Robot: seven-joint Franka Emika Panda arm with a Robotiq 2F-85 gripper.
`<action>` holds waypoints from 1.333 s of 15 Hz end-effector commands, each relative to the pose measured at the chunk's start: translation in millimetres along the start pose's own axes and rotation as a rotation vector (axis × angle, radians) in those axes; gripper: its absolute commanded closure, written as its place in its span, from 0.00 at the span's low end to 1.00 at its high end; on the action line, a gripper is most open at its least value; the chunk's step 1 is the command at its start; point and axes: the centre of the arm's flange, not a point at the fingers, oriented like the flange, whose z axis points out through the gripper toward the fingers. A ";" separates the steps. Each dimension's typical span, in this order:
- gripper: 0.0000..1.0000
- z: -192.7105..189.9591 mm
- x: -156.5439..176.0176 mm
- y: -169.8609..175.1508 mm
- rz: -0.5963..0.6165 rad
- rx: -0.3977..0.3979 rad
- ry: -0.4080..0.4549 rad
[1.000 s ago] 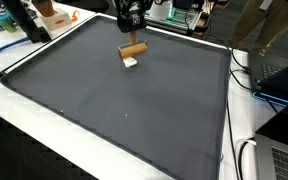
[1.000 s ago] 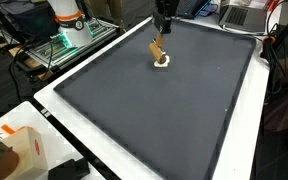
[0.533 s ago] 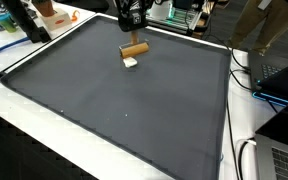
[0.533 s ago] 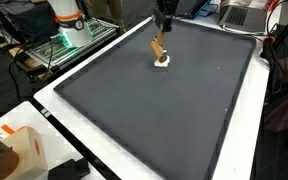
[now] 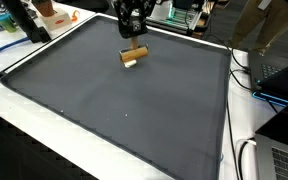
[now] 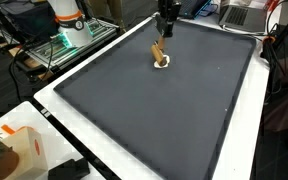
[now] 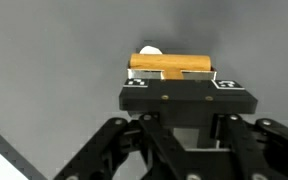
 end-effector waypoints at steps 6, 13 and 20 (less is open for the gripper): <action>0.77 20.0 14.9 2.6 -0.024 -0.005 0.059; 0.77 22.5 24.5 0.5 -0.047 -0.017 0.107; 0.77 27.2 35.5 -0.4 -0.059 -0.023 0.164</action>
